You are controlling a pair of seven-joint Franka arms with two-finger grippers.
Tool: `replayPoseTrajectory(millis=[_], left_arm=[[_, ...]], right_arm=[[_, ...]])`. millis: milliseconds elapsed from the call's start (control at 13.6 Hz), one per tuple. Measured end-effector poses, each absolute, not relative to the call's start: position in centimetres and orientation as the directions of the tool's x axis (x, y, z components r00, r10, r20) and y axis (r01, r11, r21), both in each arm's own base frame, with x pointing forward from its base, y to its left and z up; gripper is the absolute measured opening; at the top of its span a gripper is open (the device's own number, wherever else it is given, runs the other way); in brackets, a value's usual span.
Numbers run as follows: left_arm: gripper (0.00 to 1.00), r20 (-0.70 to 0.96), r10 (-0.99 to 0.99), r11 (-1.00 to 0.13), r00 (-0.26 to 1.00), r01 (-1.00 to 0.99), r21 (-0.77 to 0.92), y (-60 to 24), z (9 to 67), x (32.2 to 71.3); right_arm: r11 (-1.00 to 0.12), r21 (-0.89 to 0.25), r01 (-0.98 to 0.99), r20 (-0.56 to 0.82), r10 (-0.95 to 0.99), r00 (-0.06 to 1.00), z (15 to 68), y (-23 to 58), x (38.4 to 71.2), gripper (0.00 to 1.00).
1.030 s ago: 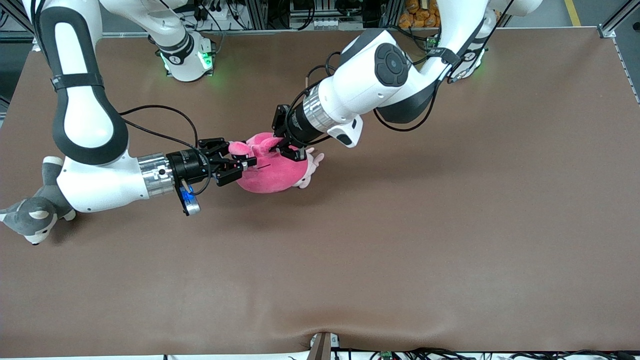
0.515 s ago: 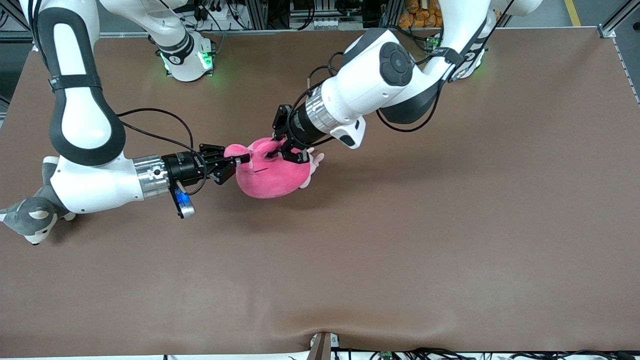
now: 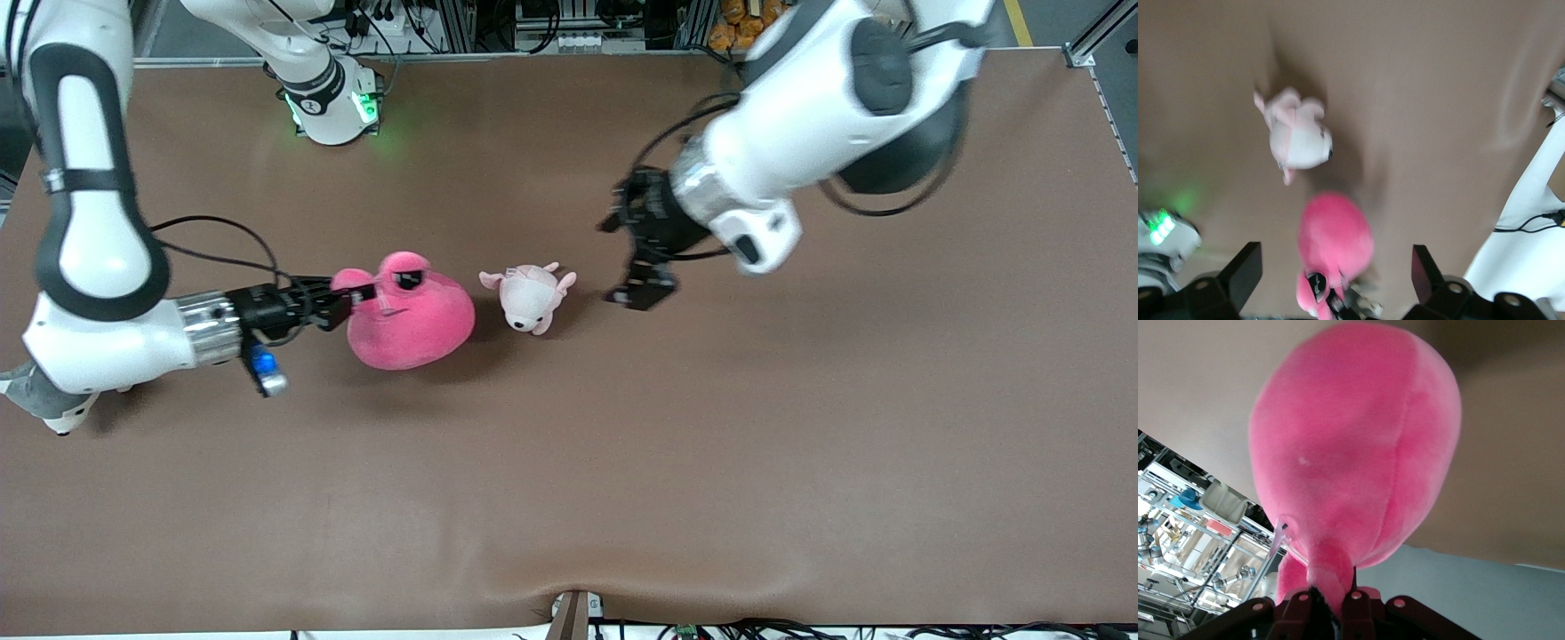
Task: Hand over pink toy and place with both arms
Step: 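Carry the pink toy with the right gripper while the left gripper withdraws, then lower the pink toy onto the table and open the right gripper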
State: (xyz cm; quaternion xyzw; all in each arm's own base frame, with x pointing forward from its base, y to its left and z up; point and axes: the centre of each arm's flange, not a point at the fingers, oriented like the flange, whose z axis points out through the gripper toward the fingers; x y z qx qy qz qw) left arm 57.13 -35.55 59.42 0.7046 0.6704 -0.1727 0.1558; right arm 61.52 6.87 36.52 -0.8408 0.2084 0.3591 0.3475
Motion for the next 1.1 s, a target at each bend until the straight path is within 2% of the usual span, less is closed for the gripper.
replayPoseTrajectory(millis=[294,515,662,810,1104], left_arm=[[1.00,-0.253,0.840,-0.491,0.480,0.871,0.024,-26.5,58.5,58.6],[1.00,-0.114,0.709,-0.702,0.696,0.711,-0.029,-23.5,58.3,58.7],[1.00,-0.085,0.619,-0.785,0.781,0.618,-0.042,-19.6,59.8,58.8],[1.00,-0.081,0.572,-0.820,0.816,0.571,-0.037,-15.3,61.1,59.1],[1.00,-0.128,0.497,-0.868,0.858,0.493,-0.059,-9.1,60.4,59.7]], right_arm=[[-0.679,-0.476,-0.559,-0.722,-0.061,0.689,32.7,-3.0,60.1,0.11],[-0.680,-0.499,-0.537,-0.706,-0.041,0.707,30.7,-8.5,58.7,0.11],[-0.665,-0.505,-0.551,-0.730,-0.012,0.684,27.9,-10.8,57.4,0.11],[-0.651,-0.498,-0.573,-0.757,0.003,0.654,25.2,-11.5,56.7,0.11],[-0.654,-0.500,-0.568,-0.756,0.009,0.655,24.3,-11.1,57.0,0.14]])
